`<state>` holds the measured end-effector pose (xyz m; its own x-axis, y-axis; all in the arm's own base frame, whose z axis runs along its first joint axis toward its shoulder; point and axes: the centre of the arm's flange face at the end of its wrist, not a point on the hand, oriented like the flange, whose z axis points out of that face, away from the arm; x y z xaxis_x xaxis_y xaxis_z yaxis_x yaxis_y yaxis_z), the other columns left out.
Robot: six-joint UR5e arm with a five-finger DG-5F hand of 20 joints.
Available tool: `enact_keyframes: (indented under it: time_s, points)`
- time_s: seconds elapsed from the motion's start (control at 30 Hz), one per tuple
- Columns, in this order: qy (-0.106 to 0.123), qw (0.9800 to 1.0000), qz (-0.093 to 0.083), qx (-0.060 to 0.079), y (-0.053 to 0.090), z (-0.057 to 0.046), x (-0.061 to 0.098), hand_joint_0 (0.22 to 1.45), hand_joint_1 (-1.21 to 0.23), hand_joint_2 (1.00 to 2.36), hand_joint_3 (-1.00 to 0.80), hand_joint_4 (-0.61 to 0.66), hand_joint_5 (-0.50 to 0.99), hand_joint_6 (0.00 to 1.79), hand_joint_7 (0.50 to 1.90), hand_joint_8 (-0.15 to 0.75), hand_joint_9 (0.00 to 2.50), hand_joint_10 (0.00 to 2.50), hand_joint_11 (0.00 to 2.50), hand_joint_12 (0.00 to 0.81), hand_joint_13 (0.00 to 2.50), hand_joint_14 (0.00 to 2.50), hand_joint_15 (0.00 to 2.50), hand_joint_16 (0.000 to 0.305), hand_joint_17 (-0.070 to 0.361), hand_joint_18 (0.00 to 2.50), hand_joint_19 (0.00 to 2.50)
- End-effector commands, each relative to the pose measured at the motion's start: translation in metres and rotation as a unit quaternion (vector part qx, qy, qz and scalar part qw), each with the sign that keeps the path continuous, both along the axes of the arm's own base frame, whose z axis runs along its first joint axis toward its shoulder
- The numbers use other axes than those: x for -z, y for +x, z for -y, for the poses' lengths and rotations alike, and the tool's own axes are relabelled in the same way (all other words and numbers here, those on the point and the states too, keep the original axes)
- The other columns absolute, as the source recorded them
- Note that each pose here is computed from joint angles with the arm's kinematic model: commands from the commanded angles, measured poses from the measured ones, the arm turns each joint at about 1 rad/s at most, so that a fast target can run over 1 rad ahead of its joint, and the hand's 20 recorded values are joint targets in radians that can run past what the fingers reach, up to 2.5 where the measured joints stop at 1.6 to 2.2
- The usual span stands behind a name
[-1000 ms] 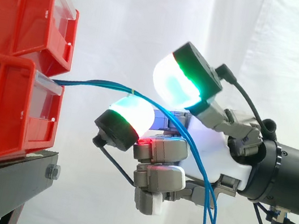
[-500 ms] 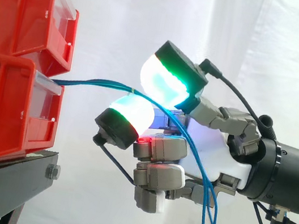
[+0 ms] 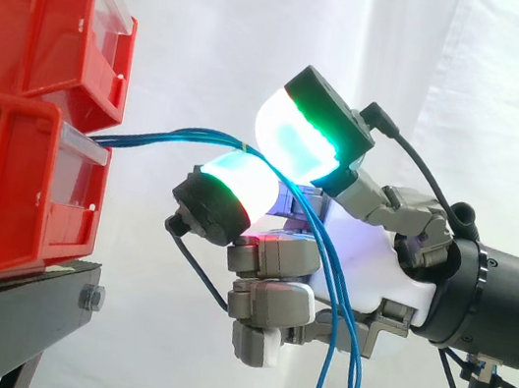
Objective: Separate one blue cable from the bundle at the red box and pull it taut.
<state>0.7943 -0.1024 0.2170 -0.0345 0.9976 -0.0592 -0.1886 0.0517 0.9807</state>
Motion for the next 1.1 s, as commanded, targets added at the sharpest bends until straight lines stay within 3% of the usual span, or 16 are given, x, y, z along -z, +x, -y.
enact_keyframes:
  time_s: [0.0, 0.27, 0.5, 0.8, 0.97, 1.07]
  points:
    - [-0.001, 1.0, -0.001, 0.0, -0.0001, -0.0003, 0.0003, 0.75, -0.97, 1.0, -0.5, 0.03, -0.14, 0.92, 1.46, 0.347, 1.17, 0.01, 1.74, 0.417, 1.2, 0.03, 1.22, 0.052, 0.117, 1.05, 0.68]
    - [-0.002, 1.0, -0.001, -0.004, -0.0003, 0.0, 0.0003, 0.58, -1.02, 1.0, -0.5, 0.13, -0.13, 0.92, 1.3, 0.354, 1.21, 0.01, 1.75, 0.423, 1.22, 0.03, 1.24, 0.054, 0.12, 1.06, 0.7]
    - [-0.003, 1.0, -0.004, -0.006, -0.001, 0.0007, 0.001, 0.48, -0.94, 1.0, -0.5, 0.14, -0.12, 0.9, 1.25, 0.396, 1.25, 0.01, 1.72, 0.467, 1.24, 0.03, 1.23, 0.059, 0.133, 1.1, 0.72]
    - [-0.004, 1.0, -0.004, -0.007, -0.001, 0.0005, 0.001, 0.46, -0.76, 1.0, -0.5, 0.16, -0.12, 0.88, 1.22, 0.394, 1.28, 0.0, 1.7, 0.477, 1.27, 0.03, 1.24, 0.062, 0.139, 1.14, 0.73]
    - [-0.003, 1.0, -0.003, -0.007, -0.0007, 0.0005, 0.0002, 0.55, -0.6, 1.0, -0.5, 0.15, -0.12, 0.87, 1.24, 0.356, 1.28, 0.01, 1.71, 0.434, 1.26, 0.03, 1.26, 0.055, 0.124, 1.09, 0.78]
    - [-0.004, 1.0, -0.004, -0.006, -0.001, 0.0007, 0.001, 0.62, -0.64, 1.0, -0.5, 0.11, -0.12, 0.87, 1.3, 0.345, 1.28, 0.01, 1.71, 0.416, 1.25, 0.03, 1.27, 0.054, 0.12, 1.07, 0.79]
